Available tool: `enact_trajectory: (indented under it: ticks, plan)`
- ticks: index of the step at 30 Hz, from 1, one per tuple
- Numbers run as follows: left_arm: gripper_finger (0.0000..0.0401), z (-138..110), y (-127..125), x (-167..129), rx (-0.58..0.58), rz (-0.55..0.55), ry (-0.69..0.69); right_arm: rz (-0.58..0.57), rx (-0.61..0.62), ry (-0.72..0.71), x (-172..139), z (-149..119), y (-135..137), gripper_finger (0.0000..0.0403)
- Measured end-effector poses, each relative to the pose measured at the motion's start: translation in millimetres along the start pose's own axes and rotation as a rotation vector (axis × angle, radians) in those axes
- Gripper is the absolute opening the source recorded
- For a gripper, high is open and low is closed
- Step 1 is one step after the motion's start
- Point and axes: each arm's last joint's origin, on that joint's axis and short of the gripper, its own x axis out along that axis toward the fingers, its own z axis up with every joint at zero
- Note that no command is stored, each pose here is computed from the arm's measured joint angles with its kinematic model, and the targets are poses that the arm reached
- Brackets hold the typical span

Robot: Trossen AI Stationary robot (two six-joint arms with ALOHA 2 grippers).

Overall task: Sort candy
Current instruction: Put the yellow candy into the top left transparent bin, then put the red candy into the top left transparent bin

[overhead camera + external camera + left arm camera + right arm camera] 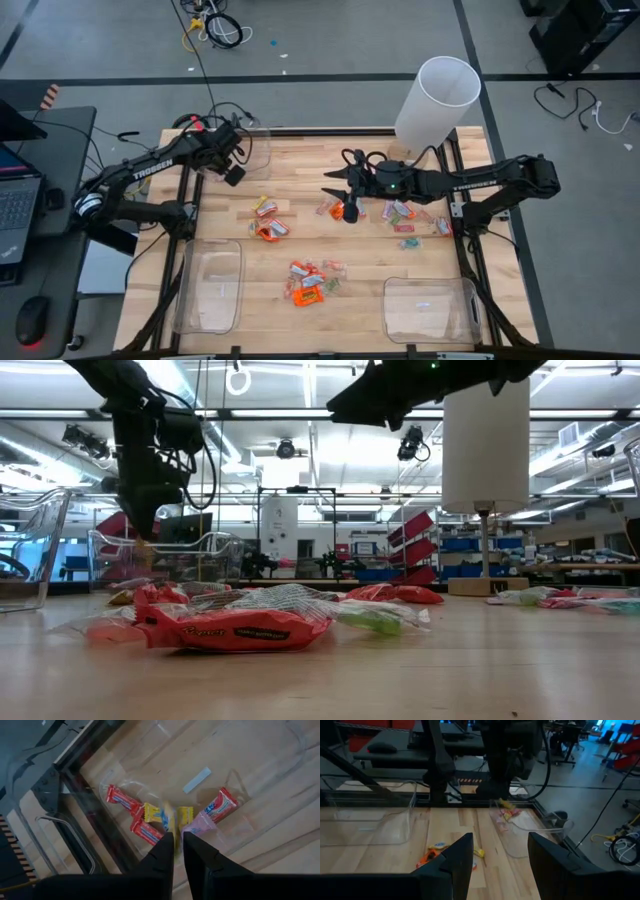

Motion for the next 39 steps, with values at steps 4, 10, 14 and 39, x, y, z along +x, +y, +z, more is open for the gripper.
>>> enact_trajectory:
  ticks: [4,10,14,39]
  plan:
    - [0.0065,0.8,0.6,0.0,-0.004,0.024,-0.01,-0.004,0.002,-0.011,0.1,-0.9,-1.0,0.0174]
    - [0.0084,7.1,1.0,-0.3,-0.027,0.049,-0.074,-0.004,0.003,-0.014,0.0,-1.6,-0.9,0.0174]
    - [0.0085,12.8,2.4,-6.6,-0.038,0.045,-0.104,-0.006,0.028,-0.013,0.1,-1.7,-1.5,0.0174]
    - [0.0085,20.6,-24.8,-106.0,0.17,-0.358,-0.692,-0.102,0.101,0.151,0.9,-18.8,-19.1,0.0174]
